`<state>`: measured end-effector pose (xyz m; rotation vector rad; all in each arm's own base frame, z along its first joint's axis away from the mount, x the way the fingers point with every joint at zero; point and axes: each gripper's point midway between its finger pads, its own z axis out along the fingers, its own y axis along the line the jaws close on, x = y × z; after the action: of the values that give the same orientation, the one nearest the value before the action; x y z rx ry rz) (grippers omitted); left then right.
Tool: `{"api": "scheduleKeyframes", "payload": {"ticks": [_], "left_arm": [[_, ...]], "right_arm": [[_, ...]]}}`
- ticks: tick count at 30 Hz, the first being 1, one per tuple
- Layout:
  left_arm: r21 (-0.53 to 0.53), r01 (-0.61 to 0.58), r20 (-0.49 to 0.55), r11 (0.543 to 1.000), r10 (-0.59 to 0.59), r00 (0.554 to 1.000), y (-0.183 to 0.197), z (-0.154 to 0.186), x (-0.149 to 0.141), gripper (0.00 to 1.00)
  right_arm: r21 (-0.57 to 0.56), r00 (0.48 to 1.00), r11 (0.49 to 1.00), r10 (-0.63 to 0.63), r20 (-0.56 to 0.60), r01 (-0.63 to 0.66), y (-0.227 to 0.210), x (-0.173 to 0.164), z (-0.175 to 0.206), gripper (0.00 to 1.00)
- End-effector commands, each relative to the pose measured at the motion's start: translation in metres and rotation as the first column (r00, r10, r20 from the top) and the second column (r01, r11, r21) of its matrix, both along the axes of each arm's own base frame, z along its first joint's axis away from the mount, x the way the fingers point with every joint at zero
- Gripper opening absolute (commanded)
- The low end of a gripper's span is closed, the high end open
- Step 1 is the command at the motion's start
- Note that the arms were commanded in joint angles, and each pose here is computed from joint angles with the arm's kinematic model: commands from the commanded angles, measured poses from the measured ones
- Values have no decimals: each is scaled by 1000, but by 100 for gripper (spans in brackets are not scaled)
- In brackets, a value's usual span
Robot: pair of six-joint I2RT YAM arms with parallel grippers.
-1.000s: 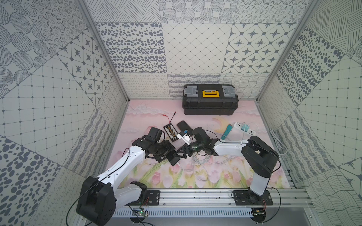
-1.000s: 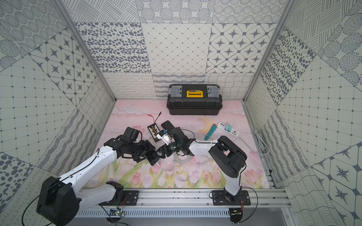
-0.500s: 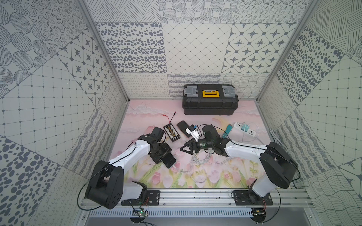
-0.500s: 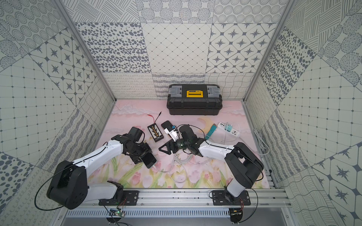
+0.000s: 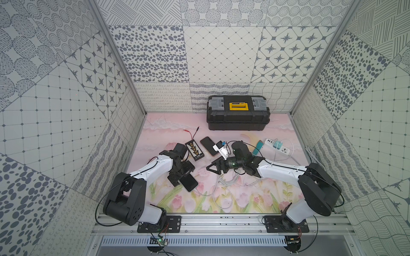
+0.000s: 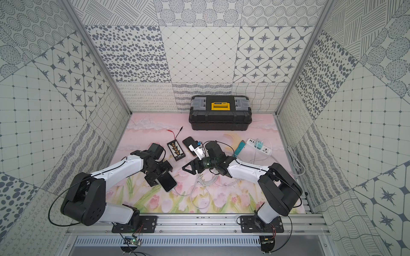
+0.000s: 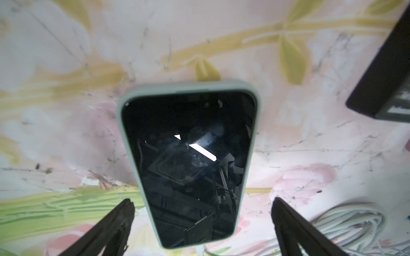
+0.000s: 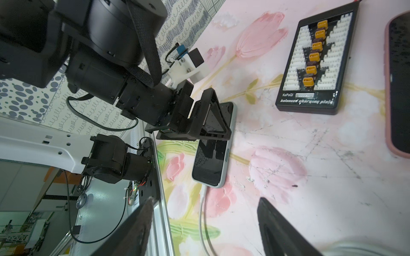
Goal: Plug the charging cable into the phone
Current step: Place the phone at the center of the board, then pick up the charging cable from the center of the board.
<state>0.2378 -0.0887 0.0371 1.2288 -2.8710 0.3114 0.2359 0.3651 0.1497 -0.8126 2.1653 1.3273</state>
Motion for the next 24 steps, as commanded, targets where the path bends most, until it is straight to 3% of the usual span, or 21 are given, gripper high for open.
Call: {"api": "scheduleKeyframes", "payload": {"ticks": [1,8,11,14,19,24], "left_arm": [[29,-8,1,1000,8,1000,7,9,-2,99],[-78,80,267,994,-57,962,-12,64,4,94],[-149,127,353,981,-67,933,-22,79,-3,89],[-202,166,368,965,-83,926,-32,77,-16,85],[-232,191,374,954,-94,923,-37,71,-28,81],[-237,193,364,952,-97,927,-37,64,-31,81]], "right_arm": [[-7,998,999,-39,48,39,-9,7,10,76],[-212,970,949,-213,114,234,-62,17,4,73],[-266,972,936,-206,115,230,-77,4,2,62],[-344,982,920,-166,87,186,-79,-18,-14,51],[-529,992,839,-114,56,126,-85,-55,-58,32],[-616,987,772,-137,82,158,-95,-66,-81,30]]}}
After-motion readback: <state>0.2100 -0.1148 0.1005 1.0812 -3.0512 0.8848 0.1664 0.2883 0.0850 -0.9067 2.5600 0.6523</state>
